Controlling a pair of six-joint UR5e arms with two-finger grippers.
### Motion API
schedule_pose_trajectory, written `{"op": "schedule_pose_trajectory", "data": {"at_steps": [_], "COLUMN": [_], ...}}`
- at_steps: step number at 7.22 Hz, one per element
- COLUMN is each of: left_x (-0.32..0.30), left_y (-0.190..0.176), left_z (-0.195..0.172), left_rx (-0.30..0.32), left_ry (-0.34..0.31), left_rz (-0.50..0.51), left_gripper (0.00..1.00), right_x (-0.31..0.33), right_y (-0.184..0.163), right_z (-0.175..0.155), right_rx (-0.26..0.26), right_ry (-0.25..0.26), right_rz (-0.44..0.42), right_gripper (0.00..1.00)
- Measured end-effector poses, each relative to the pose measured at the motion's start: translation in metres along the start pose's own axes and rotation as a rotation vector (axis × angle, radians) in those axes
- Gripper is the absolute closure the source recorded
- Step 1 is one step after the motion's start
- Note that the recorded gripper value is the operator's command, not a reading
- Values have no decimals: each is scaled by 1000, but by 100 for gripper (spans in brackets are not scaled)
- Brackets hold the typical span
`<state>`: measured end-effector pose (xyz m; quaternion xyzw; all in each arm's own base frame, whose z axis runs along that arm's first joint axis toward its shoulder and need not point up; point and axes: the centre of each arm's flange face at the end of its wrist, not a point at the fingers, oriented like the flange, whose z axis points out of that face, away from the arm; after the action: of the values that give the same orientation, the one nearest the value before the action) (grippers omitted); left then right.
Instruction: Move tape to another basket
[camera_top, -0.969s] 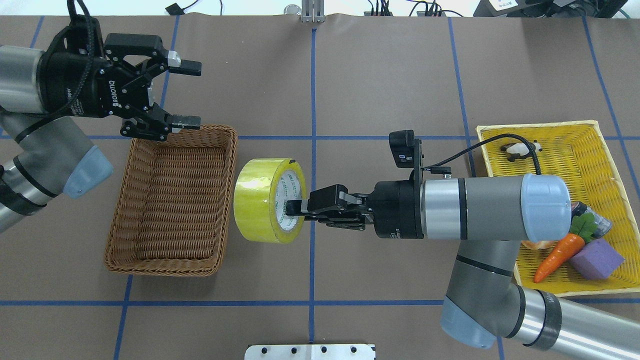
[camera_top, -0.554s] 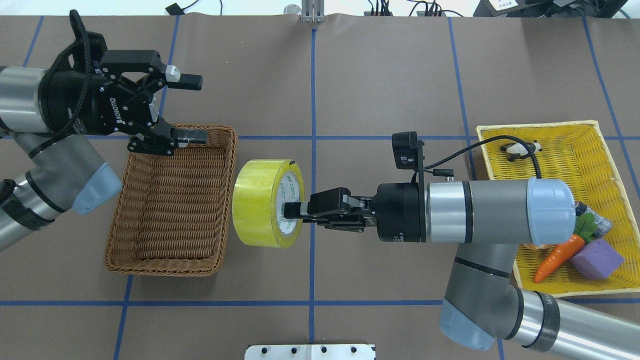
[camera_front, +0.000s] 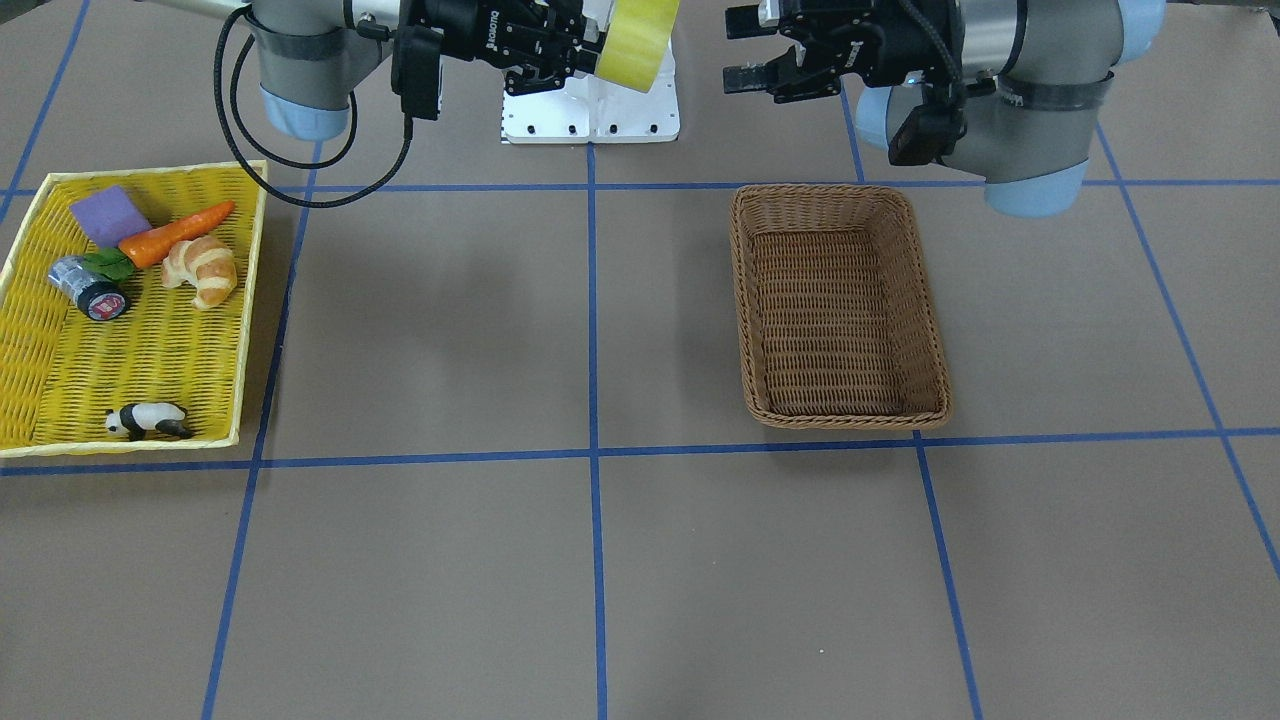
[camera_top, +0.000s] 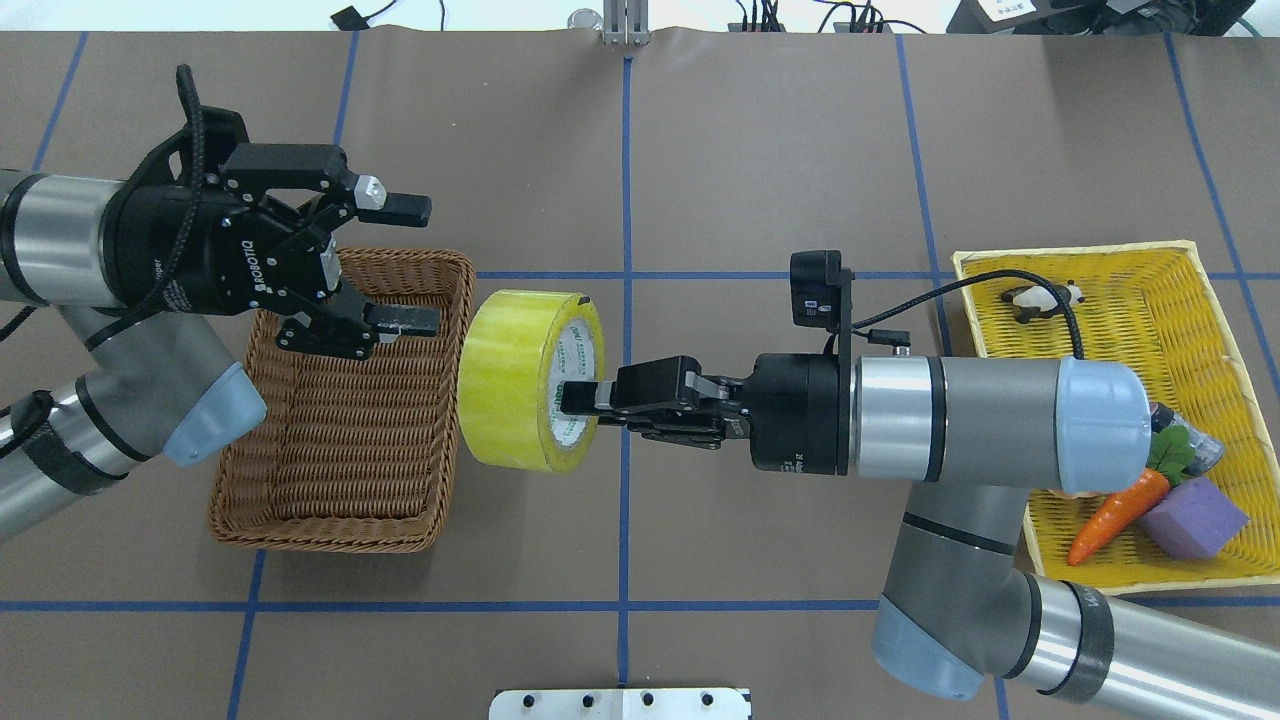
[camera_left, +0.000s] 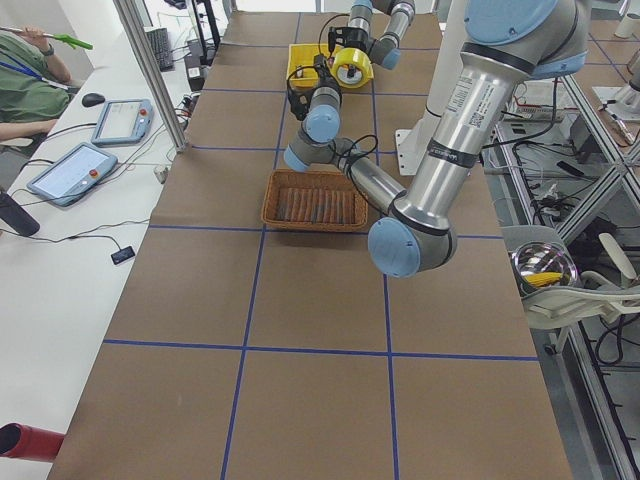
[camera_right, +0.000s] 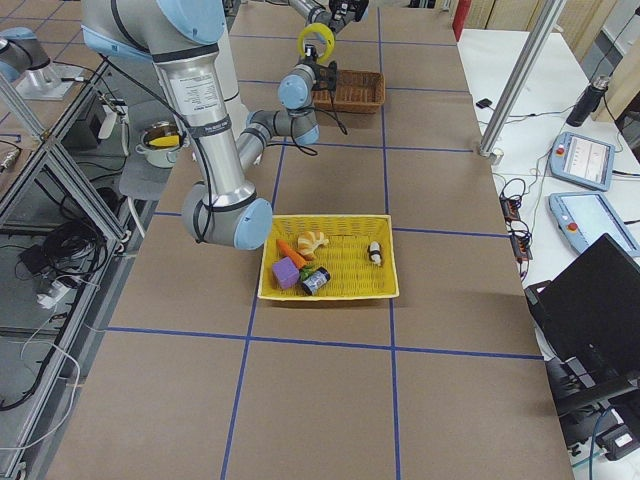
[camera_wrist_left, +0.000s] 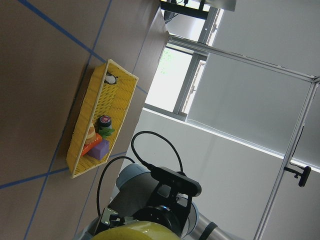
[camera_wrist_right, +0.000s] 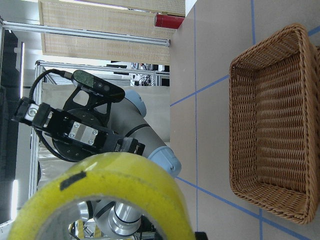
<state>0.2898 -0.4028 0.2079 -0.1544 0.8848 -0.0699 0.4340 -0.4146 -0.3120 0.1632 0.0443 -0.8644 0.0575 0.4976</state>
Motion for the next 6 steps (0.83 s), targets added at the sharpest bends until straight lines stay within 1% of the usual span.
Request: {"op": "schedule_pose_trajectory", "data": {"at_steps": [2, 4, 6], "left_x": [5, -1, -10], "left_y": [13, 23, 29], "left_z": [6, 19, 30], "left_rx": [-29, -41, -53], "left_ry": [16, 47, 58], "left_rz": [-38, -69, -89], "left_gripper": [4, 5, 9], "right_x": [0, 2, 4], "right_y": [-1, 1, 4], "right_z": [1, 2, 3], "right_rx": [6, 3, -4], "right_ry": [0, 2, 4], "right_rz": [0, 3, 6], "right_gripper": [100, 100, 100]}}
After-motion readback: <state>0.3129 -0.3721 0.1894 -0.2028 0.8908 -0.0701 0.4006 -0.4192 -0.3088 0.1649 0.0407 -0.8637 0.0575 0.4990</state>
